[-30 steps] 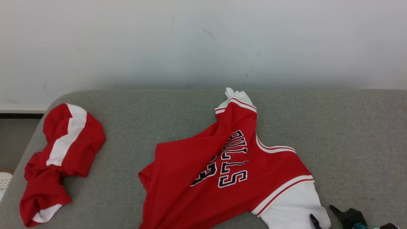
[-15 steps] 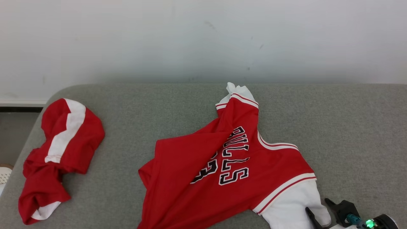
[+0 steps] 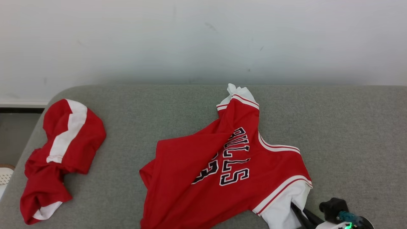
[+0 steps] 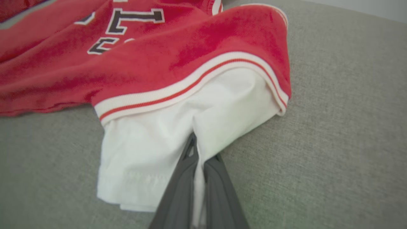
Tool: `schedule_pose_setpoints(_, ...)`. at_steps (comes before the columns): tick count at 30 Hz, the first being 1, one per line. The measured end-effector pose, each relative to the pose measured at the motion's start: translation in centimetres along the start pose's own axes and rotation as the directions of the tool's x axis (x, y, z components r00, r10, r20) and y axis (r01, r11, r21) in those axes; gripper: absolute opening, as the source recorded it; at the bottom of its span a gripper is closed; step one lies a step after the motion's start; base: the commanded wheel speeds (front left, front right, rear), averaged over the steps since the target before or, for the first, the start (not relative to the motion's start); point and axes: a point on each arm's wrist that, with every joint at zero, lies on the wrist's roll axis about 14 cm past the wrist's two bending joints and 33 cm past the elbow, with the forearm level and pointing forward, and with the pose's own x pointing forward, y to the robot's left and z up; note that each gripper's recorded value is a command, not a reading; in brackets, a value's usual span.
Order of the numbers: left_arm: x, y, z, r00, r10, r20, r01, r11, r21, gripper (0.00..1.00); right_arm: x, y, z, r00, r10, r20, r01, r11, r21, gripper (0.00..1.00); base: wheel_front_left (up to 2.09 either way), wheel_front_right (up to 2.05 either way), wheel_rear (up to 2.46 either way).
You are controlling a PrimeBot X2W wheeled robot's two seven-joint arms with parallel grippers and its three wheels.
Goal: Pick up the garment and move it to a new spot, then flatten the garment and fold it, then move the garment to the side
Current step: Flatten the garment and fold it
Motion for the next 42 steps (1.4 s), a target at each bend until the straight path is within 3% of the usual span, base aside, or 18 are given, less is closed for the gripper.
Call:
schedule_pose_setpoints(4,-0.9,-1.6,2.5,0.996,-0.069,0.062,0.072,0.996,-0.049,0.00,-1.0,-0.7,4.9,0.983,-0.016,0.185,-0.021,0.980,0.198,0.00,0.00,0.00,0.00)
schedule_pose_setpoints(10,-3.8,-4.9,8.1,0.957,-0.234,0.170,0.244,0.969,-0.040,0.00,-5.8,-4.0,12.7,0.897,-0.074,0.436,-0.099,0.927,0.362,0.00,0.00,0.00,0.00)
schedule_pose_setpoints(13,-5.5,-7.7,11.6,0.906,-0.345,0.243,0.364,0.931,-0.035,0.00,-8.7,-5.4,16.4,0.840,-0.088,0.535,-0.148,0.911,0.384,0.00,0.00,0.00,0.00)
schedule_pose_setpoints(17,-8.2,-11.9,15.2,0.812,-0.499,0.302,0.524,0.852,-0.001,0.00,-12.4,-5.8,20.1,0.775,-0.066,0.629,-0.215,0.908,0.360,0.00,0.00,0.00,0.00)
schedule_pose_setpoints(21,-11.2,-15.6,18.0,0.696,-0.633,0.339,0.657,0.752,0.054,0.00,-17.0,-6.3,24.2,0.667,-0.060,0.743,-0.259,0.916,0.306,0.00,0.00,0.00,0.00)
schedule_pose_setpoints(24,-13.5,-17.6,20.0,0.611,-0.699,0.371,0.718,0.687,0.112,0.00,-21.3,-6.7,27.2,0.555,-0.064,0.830,-0.269,0.930,0.252,0.00,0.00,0.00,0.00)
schedule_pose_setpoints(27,-15.5,-18.7,22.0,0.545,-0.734,0.406,0.744,0.646,0.171,0.00,-25.6,-7.2,29.4,0.446,-0.078,0.892,-0.259,0.942,0.212,0.00,0.00,0.00,0.00)
schedule_pose_setpoints(30,-16.8,-19.4,23.5,0.502,-0.753,0.425,0.751,0.623,0.219,0.00,-29.0,-7.3,30.6,0.378,-0.075,0.923,-0.229,0.958,0.172,0.00,0.00,0.00,0.00)
schedule_pose_setpoints(34,-17.8,-20.3,24.7,0.469,-0.781,0.412,0.756,0.596,0.271,0.00,-31.2,-6.9,31.3,0.354,-0.053,0.934,-0.228,0.963,0.141,0.00,0.00,0.00,0.00)
schedule_pose_setpoints(38,-16.7,-20.7,25.5,0.475,-0.796,0.375,0.752,0.589,0.296,0.00,-30.3,-7.6,30.9,0.407,-0.067,0.911,-0.206,0.965,0.163,0.00,0.00,0.00,0.00)
schedule_pose_setpoints(42,-13.1,-20.1,26.9,0.533,-0.775,0.340,0.719,0.626,0.301,0.00,-27.3,-10.7,30.5,0.478,-0.140,0.867,-0.143,0.962,0.234,0.00,0.00,0.00,0.00)
